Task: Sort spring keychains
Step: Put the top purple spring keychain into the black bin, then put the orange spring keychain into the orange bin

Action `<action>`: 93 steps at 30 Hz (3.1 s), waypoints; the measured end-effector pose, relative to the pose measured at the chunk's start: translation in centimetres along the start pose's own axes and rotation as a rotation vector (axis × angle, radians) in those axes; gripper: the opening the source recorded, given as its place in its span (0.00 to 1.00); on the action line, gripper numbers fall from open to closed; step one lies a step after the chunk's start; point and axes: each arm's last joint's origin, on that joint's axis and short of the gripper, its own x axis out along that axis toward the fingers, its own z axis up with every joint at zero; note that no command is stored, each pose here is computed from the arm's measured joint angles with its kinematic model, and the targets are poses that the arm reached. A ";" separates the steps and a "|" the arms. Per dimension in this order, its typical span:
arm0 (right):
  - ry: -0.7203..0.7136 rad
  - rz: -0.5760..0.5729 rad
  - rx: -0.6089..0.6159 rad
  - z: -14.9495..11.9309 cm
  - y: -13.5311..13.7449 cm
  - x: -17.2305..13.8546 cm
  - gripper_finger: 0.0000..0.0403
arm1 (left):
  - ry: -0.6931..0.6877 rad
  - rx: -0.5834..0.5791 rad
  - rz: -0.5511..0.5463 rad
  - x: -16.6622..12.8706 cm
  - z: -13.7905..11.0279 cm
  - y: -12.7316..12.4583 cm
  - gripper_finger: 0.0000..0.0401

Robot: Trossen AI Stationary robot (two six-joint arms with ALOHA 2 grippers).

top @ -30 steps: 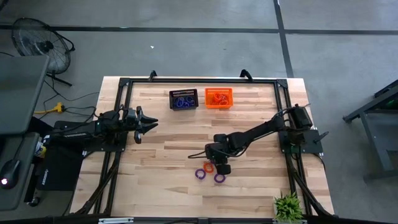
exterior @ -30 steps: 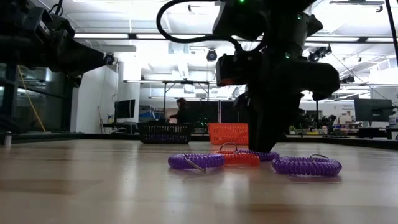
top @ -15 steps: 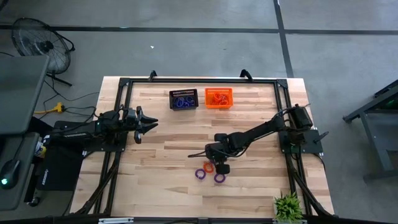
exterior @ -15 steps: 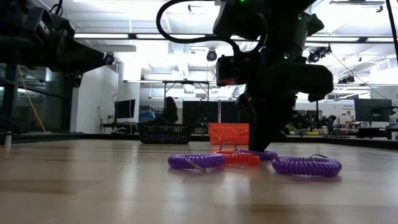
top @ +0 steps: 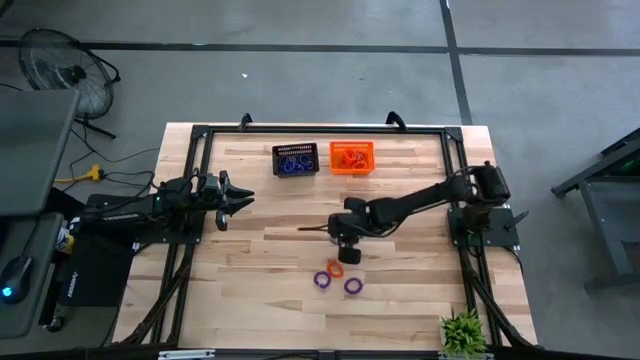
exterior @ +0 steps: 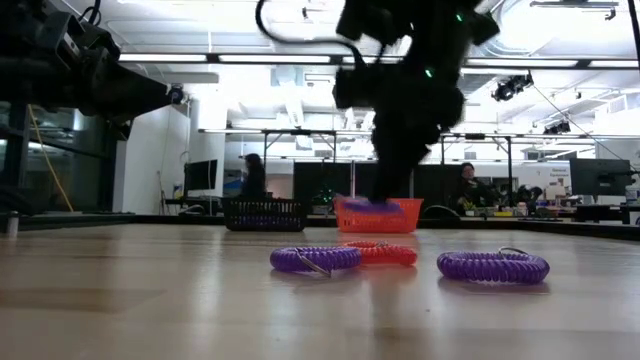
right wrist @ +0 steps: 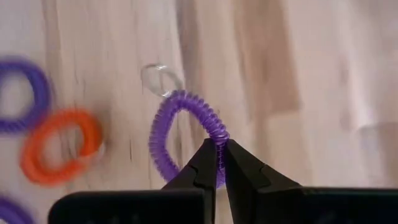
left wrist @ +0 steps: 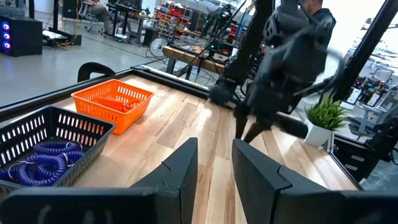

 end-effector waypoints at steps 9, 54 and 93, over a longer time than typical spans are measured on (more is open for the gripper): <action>-0.287 -0.029 0.081 6.4 -3.2 -3.8 0.02 | 0.000 0.000 0.000 0.0 0.0 0.0 0.25; -0.537 -0.122 0.556 12.3 -18.7 4.9 0.03 | 0.000 0.000 0.000 0.0 0.0 0.0 0.25; -0.430 0.421 0.250 12.1 -16.5 -3.2 0.31 | 0.000 0.000 0.000 0.0 0.0 0.0 0.25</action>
